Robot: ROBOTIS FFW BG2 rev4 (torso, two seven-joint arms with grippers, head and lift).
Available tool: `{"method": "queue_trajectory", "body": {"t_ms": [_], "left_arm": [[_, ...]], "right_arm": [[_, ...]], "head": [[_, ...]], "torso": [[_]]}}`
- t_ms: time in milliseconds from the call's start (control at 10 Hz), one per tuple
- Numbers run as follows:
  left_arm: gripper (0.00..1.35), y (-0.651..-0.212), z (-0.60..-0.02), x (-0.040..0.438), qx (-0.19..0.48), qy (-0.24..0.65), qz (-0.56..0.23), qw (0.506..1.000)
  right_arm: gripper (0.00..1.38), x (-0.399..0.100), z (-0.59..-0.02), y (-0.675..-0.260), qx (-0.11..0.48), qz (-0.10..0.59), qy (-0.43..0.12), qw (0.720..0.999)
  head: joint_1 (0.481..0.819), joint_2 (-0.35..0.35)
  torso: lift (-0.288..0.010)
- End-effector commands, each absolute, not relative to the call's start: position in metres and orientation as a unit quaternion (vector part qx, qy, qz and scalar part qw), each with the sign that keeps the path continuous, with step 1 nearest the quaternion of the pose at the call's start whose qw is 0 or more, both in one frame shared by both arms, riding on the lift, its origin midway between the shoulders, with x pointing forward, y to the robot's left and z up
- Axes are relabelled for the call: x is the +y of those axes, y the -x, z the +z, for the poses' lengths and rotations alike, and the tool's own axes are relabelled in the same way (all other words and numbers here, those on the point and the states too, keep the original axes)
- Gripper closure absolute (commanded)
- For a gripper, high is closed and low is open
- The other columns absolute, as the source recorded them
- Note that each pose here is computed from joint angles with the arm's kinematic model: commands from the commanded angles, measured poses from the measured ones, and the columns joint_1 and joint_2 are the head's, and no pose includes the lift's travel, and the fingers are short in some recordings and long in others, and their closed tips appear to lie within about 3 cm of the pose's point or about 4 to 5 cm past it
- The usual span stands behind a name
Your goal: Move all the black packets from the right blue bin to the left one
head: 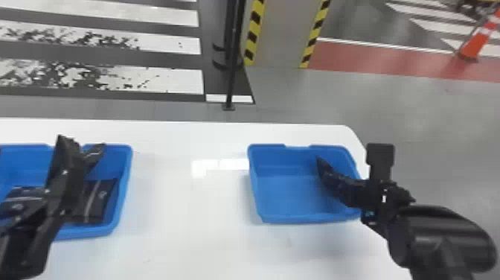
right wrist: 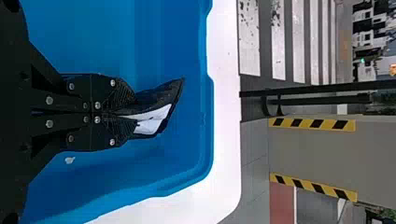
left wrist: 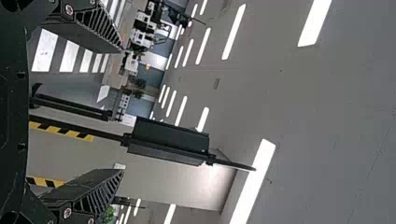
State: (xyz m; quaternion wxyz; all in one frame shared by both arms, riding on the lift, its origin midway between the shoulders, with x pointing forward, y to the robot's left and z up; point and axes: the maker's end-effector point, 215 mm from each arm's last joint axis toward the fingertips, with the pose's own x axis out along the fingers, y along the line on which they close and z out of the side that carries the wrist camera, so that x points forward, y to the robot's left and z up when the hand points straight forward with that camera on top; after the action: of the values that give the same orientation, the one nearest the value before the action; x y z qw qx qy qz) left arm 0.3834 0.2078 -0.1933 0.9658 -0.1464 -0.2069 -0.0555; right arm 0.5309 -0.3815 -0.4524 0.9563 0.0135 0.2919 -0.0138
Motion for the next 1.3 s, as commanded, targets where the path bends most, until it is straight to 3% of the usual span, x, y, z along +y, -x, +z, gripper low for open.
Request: {"method": "queue_trajectory", "body": {"t_ms": [0,300,500,600,800,1200], "left_arm": [[0.13,-0.382,-0.190,0.210,-0.214,0.146,-0.053,0.964],[0.12,-0.379,-0.184,0.211,-0.225,0.145,-0.050,0.962],[0.13,-0.381,-0.184,0.203,-0.221,0.150,-0.057,0.962],[0.13,-0.383,-0.185,0.200,-0.219,0.151,-0.061,0.962],[0.13,-0.387,-0.192,0.194,-0.205,0.157,-0.067,0.964],[0.13,-0.394,-0.200,0.180,-0.185,0.162,-0.081,0.966]], "right_arm": [[1.19,-0.367,-0.430,-0.539,0.256,0.001,-0.025,0.966],[1.19,-0.285,-0.377,-0.558,0.160,0.119,-0.172,0.965],[1.19,-0.207,-0.320,-0.560,0.096,0.226,-0.218,0.945],[1.19,-0.159,-0.301,-0.549,0.082,0.283,-0.243,0.924],[1.19,-0.057,-0.278,-0.510,0.092,0.397,-0.316,0.857],[1.19,0.050,-0.253,-0.449,0.098,0.503,-0.316,0.798]], "head": [[0.695,-0.210],[0.695,-0.147],[0.695,-0.085],[0.695,-0.038],[0.692,0.076],[0.695,0.230]], "torso": [[-0.140],[-0.140],[-0.140],[-0.140],[-0.140],[-0.140]]}}
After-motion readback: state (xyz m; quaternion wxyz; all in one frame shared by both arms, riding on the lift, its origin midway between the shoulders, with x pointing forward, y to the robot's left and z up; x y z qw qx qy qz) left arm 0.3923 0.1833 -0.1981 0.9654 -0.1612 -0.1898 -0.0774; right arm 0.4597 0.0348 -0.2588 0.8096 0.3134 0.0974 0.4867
